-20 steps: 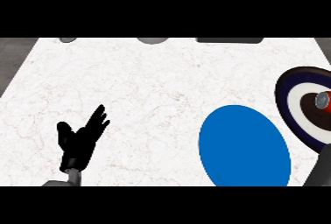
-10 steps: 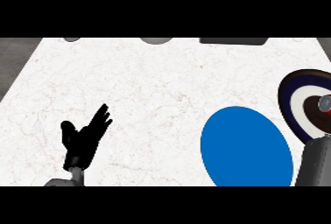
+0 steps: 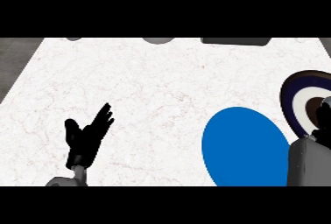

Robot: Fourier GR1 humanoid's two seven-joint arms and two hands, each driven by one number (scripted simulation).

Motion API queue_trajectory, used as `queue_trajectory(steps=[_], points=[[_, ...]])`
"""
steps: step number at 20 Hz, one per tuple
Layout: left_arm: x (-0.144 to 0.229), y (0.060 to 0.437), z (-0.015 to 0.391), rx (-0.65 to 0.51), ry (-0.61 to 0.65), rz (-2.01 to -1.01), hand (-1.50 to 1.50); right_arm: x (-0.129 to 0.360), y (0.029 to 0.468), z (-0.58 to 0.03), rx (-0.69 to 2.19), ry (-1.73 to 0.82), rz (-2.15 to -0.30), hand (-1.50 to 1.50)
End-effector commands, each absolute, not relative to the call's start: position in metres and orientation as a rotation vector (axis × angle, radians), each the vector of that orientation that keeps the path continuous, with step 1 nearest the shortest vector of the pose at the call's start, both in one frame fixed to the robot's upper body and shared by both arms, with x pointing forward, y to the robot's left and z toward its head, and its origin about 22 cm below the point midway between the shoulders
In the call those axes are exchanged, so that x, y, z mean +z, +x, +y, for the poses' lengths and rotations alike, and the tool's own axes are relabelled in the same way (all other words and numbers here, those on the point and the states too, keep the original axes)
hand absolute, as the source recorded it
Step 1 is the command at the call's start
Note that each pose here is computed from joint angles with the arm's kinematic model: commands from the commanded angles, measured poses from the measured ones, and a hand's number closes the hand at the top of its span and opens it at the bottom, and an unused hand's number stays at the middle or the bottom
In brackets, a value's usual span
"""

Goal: Pick the can from the plate and place it in the plate

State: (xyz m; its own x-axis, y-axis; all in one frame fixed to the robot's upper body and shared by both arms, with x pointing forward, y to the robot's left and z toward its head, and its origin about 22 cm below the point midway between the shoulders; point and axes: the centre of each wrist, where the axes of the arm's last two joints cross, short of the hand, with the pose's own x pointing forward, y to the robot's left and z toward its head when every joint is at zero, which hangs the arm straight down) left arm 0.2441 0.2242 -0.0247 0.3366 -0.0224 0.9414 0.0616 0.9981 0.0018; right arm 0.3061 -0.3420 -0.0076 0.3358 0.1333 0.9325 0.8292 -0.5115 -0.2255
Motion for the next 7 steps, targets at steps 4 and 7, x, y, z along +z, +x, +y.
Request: queue_trajectory(steps=[4,7], points=[[-0.025,0.248,0.221,-0.060,-0.056,-1.199,0.00,-0.021,0.315,-0.331,-1.209,-1.810,-0.837,-1.50],[-0.035,0.246,0.229,-0.072,-0.025,-1.187,0.00,-0.024,0.315,-0.331,-1.206,-1.807,-0.818,-1.50]])
